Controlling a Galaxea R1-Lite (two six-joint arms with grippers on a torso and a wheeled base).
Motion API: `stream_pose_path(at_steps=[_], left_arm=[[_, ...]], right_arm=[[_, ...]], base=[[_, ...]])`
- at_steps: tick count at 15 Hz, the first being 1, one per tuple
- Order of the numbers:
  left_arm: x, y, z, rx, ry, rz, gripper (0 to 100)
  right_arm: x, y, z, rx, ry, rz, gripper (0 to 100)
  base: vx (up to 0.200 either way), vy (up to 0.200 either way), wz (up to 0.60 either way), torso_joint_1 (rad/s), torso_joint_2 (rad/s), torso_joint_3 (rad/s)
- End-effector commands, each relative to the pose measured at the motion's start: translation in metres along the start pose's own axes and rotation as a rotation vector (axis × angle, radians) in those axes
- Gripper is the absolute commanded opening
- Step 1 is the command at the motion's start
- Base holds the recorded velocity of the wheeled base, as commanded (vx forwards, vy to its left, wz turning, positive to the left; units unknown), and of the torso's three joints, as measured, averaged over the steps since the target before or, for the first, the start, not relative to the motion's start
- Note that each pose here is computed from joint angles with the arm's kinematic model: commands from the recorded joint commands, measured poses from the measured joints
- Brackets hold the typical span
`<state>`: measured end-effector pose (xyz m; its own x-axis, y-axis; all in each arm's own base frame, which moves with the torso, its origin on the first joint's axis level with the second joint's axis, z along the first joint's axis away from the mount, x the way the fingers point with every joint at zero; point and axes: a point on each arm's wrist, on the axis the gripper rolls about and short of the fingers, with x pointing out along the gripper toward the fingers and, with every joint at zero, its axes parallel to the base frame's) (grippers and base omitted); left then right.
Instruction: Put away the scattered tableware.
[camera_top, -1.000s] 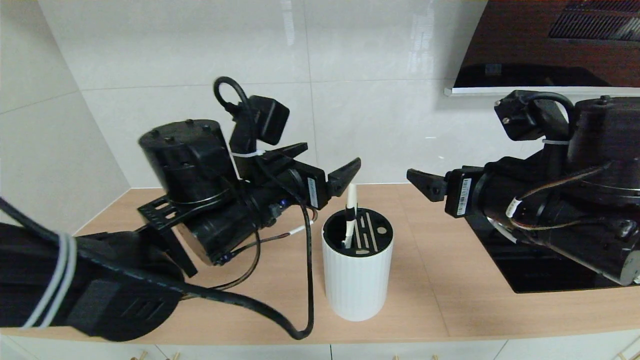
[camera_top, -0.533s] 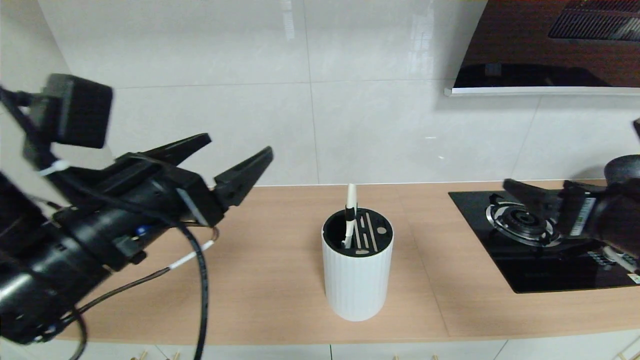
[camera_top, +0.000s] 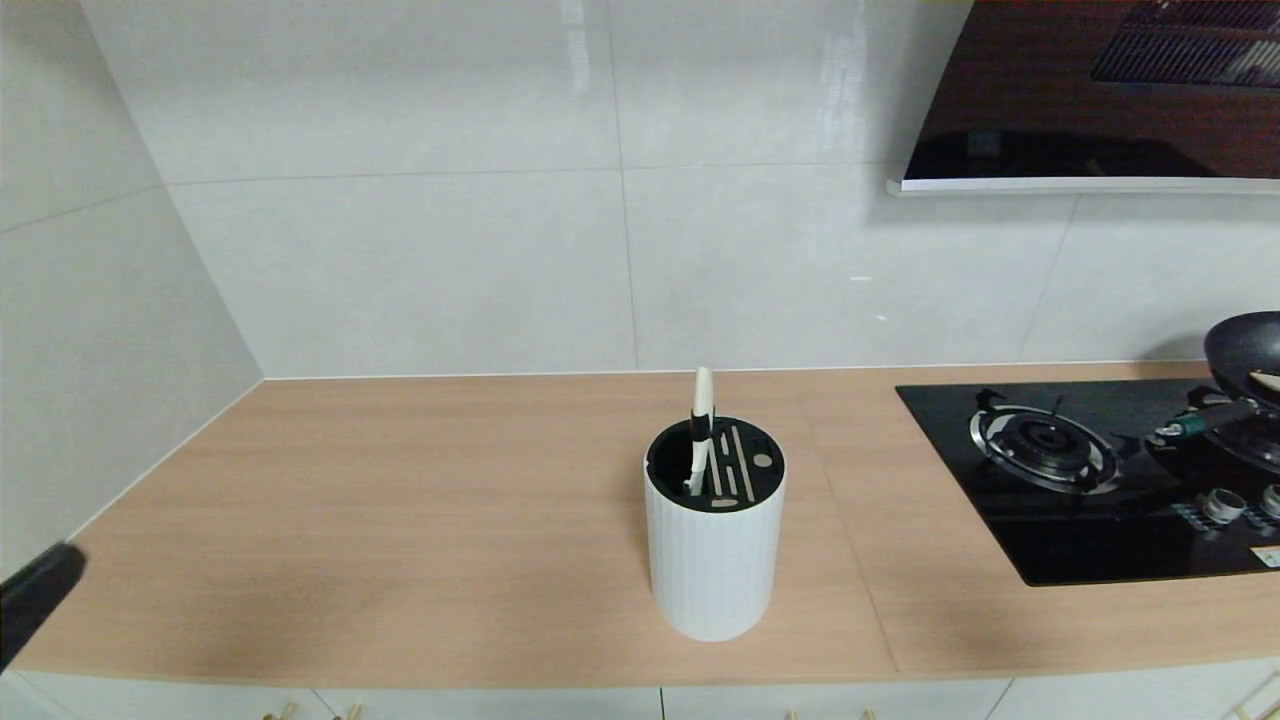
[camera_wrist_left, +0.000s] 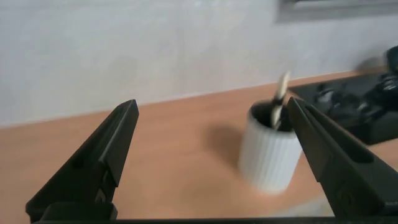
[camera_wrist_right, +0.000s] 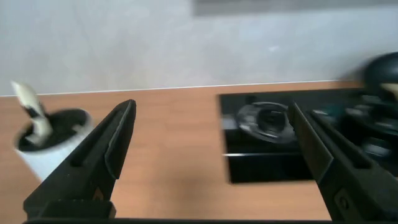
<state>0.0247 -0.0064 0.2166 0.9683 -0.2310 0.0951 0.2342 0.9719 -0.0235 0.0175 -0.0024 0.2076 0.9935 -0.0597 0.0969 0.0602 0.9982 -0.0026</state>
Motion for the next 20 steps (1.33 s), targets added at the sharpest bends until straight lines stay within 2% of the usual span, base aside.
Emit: stream_pose_path(at_steps=[1, 2, 3, 5, 7, 9, 10, 11, 12, 13, 15, 16, 17, 18, 19, 20], left_arm=[[-0.067, 0.001, -0.026, 0.013, -0.114, 0.124, 100], [-0.074, -0.001, -0.032, 0.021, -0.130, 0.131, 100], [-0.076, -0.003, -0.040, 0.026, -0.120, 0.154, 100], [-0.074, -0.006, -0.057, 0.038, -0.095, 0.231, 100], [-0.077, -0.008, -0.078, 0.045, -0.101, 0.259, 100], [-0.071, -0.005, -0.095, 0.021, -0.060, 0.278, 100], [-0.066, -0.003, -0.108, 0.014, -0.049, 0.279, 100], [-0.062, -0.002, -0.119, 0.005, -0.032, 0.269, 100], [-0.061, -0.002, -0.128, -0.013, 0.011, 0.251, 100], [-0.061, -0.002, -0.129, -0.050, 0.024, 0.241, 100], [-0.061, -0.002, -0.129, -0.061, 0.015, 0.241, 100], [-0.061, -0.002, -0.129, -0.029, 0.022, 0.242, 100], [-0.061, -0.002, -0.130, 0.054, 0.038, 0.246, 100], [-0.061, -0.001, -0.131, 0.107, 0.053, 0.257, 100], [-0.061, -0.001, -0.133, 0.118, 0.076, 0.270, 100], [-0.061, -0.001, -0.136, 0.112, 0.103, 0.258, 100]], right_arm=[[-0.055, -0.012, -0.020, -0.067, -0.116, -0.058, 100], [-0.067, -0.015, -0.026, -0.117, -0.138, -0.073, 100], [-0.067, -0.013, -0.033, -0.138, -0.126, -0.110, 100], [-0.072, -0.009, -0.035, -0.145, -0.186, -0.215, 100], [-0.069, -0.007, -0.062, -0.208, -0.150, -0.228, 100], [-0.060, -0.006, -0.081, -0.205, -0.159, -0.241, 100], [-0.055, -0.006, -0.099, -0.210, -0.134, -0.233, 100], [-0.054, -0.006, -0.103, -0.201, -0.117, -0.227, 100], [-0.054, -0.006, -0.106, -0.163, -0.090, -0.214, 100], [-0.053, -0.005, -0.112, -0.149, -0.041, -0.192, 100], [-0.053, -0.005, -0.121, -0.105, 0.054, -0.180, 100], [-0.053, -0.005, -0.121, -0.086, 0.047, -0.181, 100], [-0.053, -0.005, -0.121, -0.077, 0.047, -0.179, 100], [-0.053, -0.005, -0.121, -0.062, 0.045, -0.177, 100], [-0.052, -0.005, -0.121, -0.041, 0.051, -0.172, 100], [-0.053, -0.005, -0.122, 0.003, 0.048, -0.176, 100]], base=[[0.000, 0.000, 0.00, 0.000, 0.00, 0.000], [0.000, 0.000, 0.00, 0.000, 0.00, 0.000], [0.000, 0.000, 0.00, 0.000, 0.00, 0.000], [0.000, 0.000, 0.00, 0.000, 0.00, 0.000], [0.000, 0.000, 0.00, 0.000, 0.00, 0.000], [0.000, 0.000, 0.00, 0.000, 0.00, 0.000], [0.000, 0.000, 0.00, 0.000, 0.00, 0.000], [0.000, 0.000, 0.00, 0.000, 0.00, 0.000], [0.000, 0.000, 0.00, 0.000, 0.00, 0.000], [0.000, 0.000, 0.00, 0.000, 0.00, 0.000], [0.000, 0.000, 0.00, 0.000, 0.00, 0.000], [0.000, 0.000, 0.00, 0.000, 0.00, 0.000], [0.000, 0.000, 0.00, 0.000, 0.00, 0.000], [0.000, 0.000, 0.00, 0.000, 0.00, 0.000], [0.000, 0.000, 0.00, 0.000, 0.00, 0.000], [0.000, 0.000, 0.00, 0.000, 0.00, 0.000]])
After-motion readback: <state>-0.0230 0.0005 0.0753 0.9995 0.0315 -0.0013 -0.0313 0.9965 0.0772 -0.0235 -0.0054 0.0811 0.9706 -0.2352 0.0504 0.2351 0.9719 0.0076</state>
